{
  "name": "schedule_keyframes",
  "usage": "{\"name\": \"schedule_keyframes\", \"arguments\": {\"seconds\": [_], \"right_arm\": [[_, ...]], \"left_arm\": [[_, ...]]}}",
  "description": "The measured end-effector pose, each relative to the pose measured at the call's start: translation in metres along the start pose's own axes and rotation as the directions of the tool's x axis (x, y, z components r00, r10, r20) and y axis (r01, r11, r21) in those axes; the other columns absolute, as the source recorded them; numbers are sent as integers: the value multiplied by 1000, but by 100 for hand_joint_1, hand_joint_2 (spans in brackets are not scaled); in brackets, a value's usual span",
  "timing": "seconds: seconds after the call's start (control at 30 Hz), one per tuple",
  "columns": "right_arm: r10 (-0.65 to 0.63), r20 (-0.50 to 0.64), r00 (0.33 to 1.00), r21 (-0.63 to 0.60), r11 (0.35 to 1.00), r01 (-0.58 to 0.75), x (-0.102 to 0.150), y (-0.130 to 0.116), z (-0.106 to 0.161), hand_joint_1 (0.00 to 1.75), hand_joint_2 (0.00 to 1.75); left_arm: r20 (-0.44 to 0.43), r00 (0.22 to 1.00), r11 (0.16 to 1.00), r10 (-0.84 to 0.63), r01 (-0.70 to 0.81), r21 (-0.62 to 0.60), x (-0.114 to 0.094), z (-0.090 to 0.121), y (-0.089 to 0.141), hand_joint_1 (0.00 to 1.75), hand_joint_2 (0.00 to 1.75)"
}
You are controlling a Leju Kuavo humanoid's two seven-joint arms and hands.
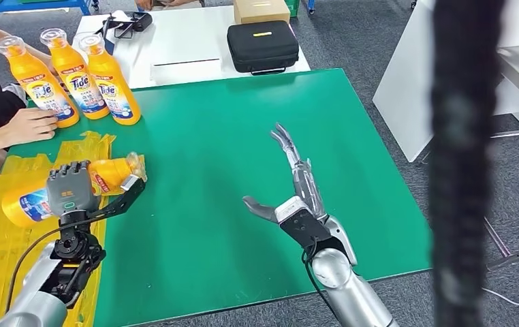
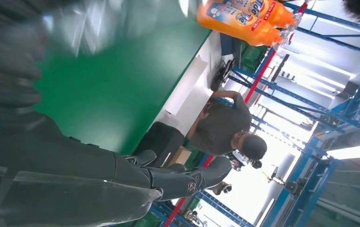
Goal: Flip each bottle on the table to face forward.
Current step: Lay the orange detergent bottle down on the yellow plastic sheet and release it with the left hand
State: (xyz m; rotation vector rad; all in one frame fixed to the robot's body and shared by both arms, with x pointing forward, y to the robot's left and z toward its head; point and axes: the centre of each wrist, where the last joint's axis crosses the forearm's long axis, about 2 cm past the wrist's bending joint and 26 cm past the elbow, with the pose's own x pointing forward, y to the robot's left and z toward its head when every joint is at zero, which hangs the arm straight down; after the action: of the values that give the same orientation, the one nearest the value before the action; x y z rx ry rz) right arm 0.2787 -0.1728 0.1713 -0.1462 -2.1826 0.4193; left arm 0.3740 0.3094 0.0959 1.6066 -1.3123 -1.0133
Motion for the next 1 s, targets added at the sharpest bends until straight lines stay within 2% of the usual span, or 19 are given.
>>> {"name": "schedule_keyframes", "arguments": {"seconds": [0.07,0.37,0.5,0.6,0.67,0.73,0.83,0.97,1.0], "right_arm": [[3,-4,1000,0,1000,-3,-1,0,2,0,175],[14,-10,1000,1,1000,-14,-3,-1,4,0,175],[6,-19,1000,2,1000,-6,-3,-1,4,0,175],[-5,-30,1000,1,1000,5,-5,0,5,0,175],[-3,-33,999,-9,1000,2,-6,-1,4,0,175],[3,-34,999,-20,1000,-3,-6,-1,4,0,175],[7,-35,999,-25,1000,-8,-7,-2,3,0,175],[8,-33,999,-38,999,-9,-8,-2,4,0,0],[4,-27,1000,-47,999,-5,-8,-2,4,0,0]], "left_arm": [[2,1000,999,-15,15,-41,-2,4,-7,0,175],[-51,999,997,-9,5,-78,-3,7,-12,0,175],[-72,997,997,15,-21,-79,-4,6,-12,0,0],[-78,994,994,76,-81,-70,-5,5,-9,0,0],[-66,982,982,180,-183,-54,-4,3,-6,0,0],[-49,960,961,276,-277,-17,-3,-1,0,0,0],[-58,942,944,331,-329,39,-1,-7,8,0,0],[-45,889,887,456,-450,102,3,-10,15,0,0],[-22,851,845,525,-518,129,5,-10,17,0,0]]}}
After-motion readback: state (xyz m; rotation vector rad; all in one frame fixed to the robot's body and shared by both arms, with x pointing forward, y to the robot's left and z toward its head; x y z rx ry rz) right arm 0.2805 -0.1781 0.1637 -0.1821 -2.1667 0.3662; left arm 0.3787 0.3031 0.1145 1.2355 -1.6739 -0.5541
